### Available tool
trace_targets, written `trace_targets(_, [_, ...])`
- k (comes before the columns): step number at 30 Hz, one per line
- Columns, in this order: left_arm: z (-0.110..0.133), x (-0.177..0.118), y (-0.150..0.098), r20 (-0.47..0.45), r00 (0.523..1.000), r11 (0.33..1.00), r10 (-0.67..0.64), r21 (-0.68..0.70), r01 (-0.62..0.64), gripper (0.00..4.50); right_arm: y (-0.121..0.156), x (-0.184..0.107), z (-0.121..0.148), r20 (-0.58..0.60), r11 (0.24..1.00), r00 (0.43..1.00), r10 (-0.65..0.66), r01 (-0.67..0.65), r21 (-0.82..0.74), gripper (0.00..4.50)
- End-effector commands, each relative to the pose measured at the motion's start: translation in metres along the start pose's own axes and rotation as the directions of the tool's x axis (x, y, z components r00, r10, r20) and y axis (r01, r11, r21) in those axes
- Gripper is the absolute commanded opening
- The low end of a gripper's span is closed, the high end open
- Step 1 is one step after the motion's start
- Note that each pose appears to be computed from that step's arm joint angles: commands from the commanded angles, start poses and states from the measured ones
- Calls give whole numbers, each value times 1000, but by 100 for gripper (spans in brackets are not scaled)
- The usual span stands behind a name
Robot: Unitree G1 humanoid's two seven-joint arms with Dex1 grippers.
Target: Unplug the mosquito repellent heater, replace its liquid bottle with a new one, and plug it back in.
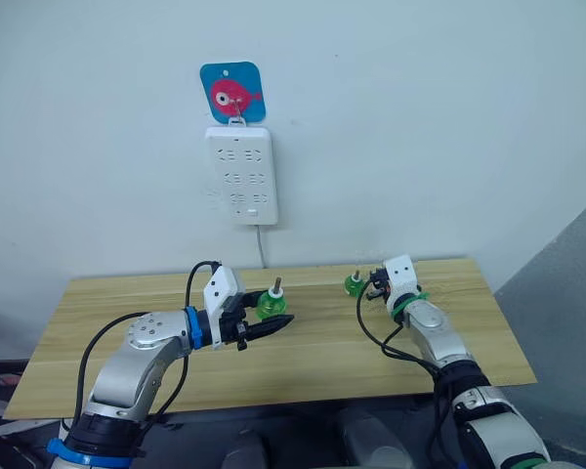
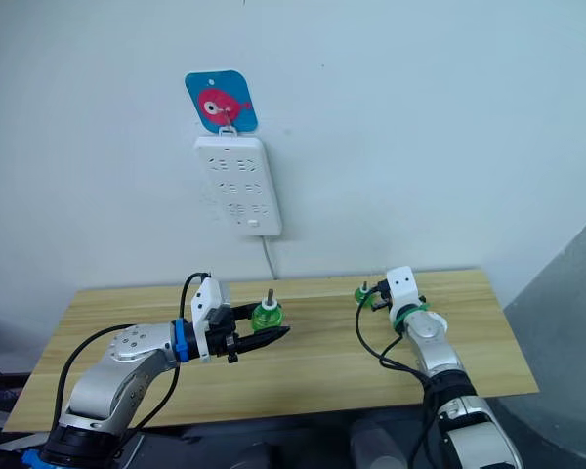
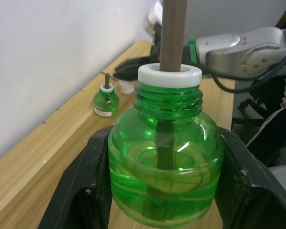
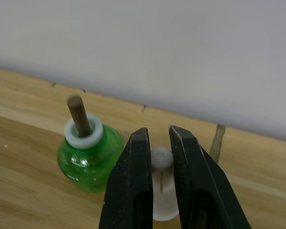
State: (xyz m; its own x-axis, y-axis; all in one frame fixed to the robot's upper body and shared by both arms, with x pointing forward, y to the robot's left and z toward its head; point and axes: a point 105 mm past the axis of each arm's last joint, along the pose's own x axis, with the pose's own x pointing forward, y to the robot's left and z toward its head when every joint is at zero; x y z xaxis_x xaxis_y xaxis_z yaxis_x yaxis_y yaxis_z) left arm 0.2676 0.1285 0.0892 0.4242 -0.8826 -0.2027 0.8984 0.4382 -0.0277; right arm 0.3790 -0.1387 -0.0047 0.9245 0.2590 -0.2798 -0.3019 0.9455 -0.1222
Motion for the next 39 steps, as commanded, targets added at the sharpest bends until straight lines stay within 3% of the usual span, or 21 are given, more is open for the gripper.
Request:
trace_targets(1, [15,-1,-1,34,999,999,-7,43,5,232,-6,4,18,65,999,997,-30,29,22,59])
trace_targets(8, [16,3,-2,40,999,999,-15,44,13,232,-10,-1,34,133,998,990,-39,31,59,311])
trace_targets(12, [16,4,-1,44,999,999,-13,44,11,232,-4,-19,54,203,997,978,48,-60,55,450])
trace_targets(16, [16,4,0,50,999,999,-14,45,12,232,10,-52,82,253,976,942,220,-212,-57,450])
trace_targets(18, [18,4,-1,57,998,999,-25,50,22,232,27,-74,95,246,927,894,375,-357,-115,450])
trace_targets(21, [23,6,-7,61,995,995,-78,67,74,232,60,-112,111,169,769,751,638,-610,-190,450])
trace_targets(23, [26,8,-12,64,991,990,-119,86,113,232,76,-129,119,116,663,654,747,-721,-201,450])
trace_targets(28, [36,17,-23,85,977,974,-198,126,186,232,106,-148,143,64,478,476,877,-851,-216,450])
trace_targets(32, [42,21,-27,96,968,964,-231,154,215,232,120,-142,159,111,454,440,891,-870,-194,450])
trace_targets(39, [45,23,-30,110,964,960,-244,168,224,232,133,-135,165,141,435,415,899,-884,-170,450])
